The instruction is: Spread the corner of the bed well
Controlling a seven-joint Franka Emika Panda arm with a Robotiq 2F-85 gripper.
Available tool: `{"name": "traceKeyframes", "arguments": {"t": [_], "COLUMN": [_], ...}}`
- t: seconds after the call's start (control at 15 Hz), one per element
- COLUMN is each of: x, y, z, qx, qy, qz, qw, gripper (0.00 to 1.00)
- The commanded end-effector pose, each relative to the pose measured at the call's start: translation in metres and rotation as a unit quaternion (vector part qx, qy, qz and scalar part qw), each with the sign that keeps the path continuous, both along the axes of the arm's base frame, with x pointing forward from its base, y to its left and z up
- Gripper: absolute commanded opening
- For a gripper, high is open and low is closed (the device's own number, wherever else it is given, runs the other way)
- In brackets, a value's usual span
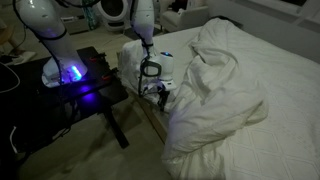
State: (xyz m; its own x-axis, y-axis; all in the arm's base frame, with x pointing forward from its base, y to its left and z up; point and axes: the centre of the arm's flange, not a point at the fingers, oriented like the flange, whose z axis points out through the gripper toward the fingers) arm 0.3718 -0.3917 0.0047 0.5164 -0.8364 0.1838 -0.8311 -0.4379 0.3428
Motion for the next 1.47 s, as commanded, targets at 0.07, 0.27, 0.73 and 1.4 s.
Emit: {"name": "traceKeyframes", "arguments": {"t": [0.07,0.27,0.73,1.4], "x": [-0.061,-0.062,-0.065,-0.098], "y": [0.029,0.029,0.036,0.016], "z": [-0.041,-0.050,-0.060,-0.040], "qx": [0.039,0.032,-0.010,-0.012], "qy": [0.059,0.057,0.052,0.069], "qz": [0.015,0.039,0.031,-0.117], "qw": [0.9974,0.9971,0.9981,0.9907], "gripper": [0.01,0.01,0.30,1.00]}}
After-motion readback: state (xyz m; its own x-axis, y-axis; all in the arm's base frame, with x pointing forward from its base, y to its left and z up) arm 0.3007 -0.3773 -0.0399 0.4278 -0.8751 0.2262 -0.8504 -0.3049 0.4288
